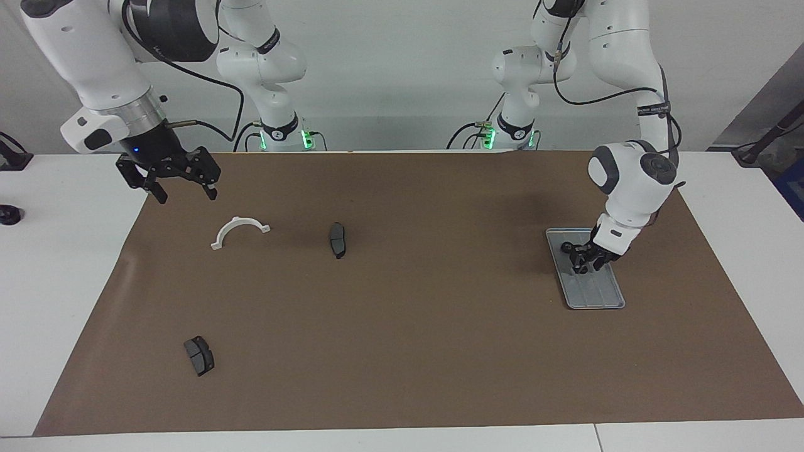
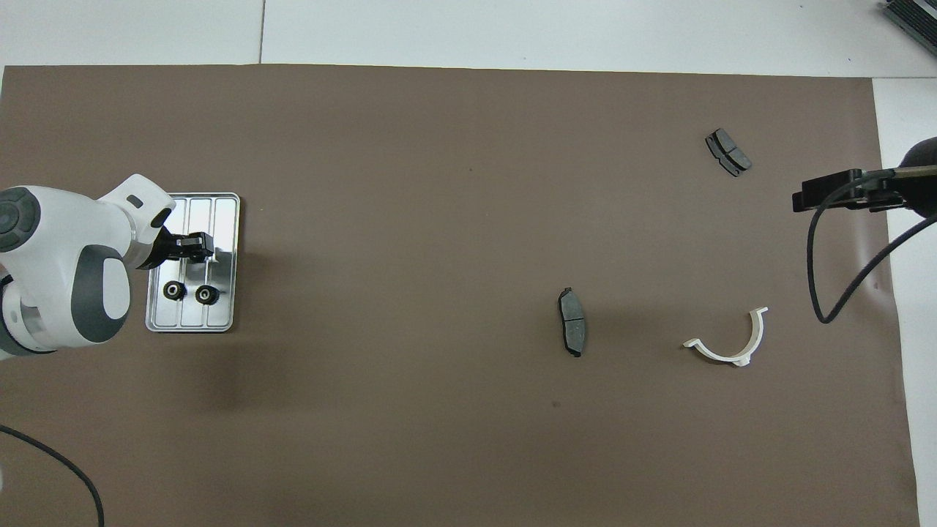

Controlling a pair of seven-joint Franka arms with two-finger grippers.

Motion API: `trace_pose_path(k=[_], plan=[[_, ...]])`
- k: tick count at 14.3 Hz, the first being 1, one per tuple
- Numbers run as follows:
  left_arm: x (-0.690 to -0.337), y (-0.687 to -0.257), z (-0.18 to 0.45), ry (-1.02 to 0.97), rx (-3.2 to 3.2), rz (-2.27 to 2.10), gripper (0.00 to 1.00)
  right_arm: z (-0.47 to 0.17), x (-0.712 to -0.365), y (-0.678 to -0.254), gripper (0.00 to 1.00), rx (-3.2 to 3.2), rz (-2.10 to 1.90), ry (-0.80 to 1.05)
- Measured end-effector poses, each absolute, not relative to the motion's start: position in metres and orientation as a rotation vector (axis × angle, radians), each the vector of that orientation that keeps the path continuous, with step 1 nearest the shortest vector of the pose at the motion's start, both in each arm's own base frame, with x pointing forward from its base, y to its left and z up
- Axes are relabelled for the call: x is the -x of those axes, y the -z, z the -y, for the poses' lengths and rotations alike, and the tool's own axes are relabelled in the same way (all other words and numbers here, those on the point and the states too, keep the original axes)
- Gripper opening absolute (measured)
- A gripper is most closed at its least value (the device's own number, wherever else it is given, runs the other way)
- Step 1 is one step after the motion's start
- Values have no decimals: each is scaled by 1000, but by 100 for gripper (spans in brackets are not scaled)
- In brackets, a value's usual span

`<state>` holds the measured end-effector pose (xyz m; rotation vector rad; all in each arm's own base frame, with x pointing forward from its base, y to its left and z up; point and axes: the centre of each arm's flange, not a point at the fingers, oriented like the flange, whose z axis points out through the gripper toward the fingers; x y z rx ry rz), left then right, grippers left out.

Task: Place bearing gear from tray to pile
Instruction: 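Carry the gear to mid-table with the left gripper while the right gripper approaches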

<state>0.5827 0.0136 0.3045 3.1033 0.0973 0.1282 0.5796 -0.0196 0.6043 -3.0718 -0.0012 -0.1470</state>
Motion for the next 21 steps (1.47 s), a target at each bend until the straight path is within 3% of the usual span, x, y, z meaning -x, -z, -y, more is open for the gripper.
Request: trace_pose_path(k=[5,6,8,12,15,18,21], plan=[[-582,-302,-14,-120,-3104,-98,50,20,-579,-604,100,3072,1,145],[-582,-302,-14,-120,-3104,-98,45,20,-579,-604,100,3072,1,145],[-583,-302,-13,-123,-3103,-98,23,20,-579,-604,100,3072,1,144],[-593,-320,-13,-119,-3101,-95,23,20,-579,-604,100,3072,1,144],[-609,-371,-2,-76,-3088,-165,23,20,-579,-604,100,3072,2,137],[-611,-423,68,-48,-3051,-347,23,18,-577,-603,100,3072,5,117],[-594,-430,164,-23,-2985,-544,23,18,-577,-603,100,3072,6,117]])
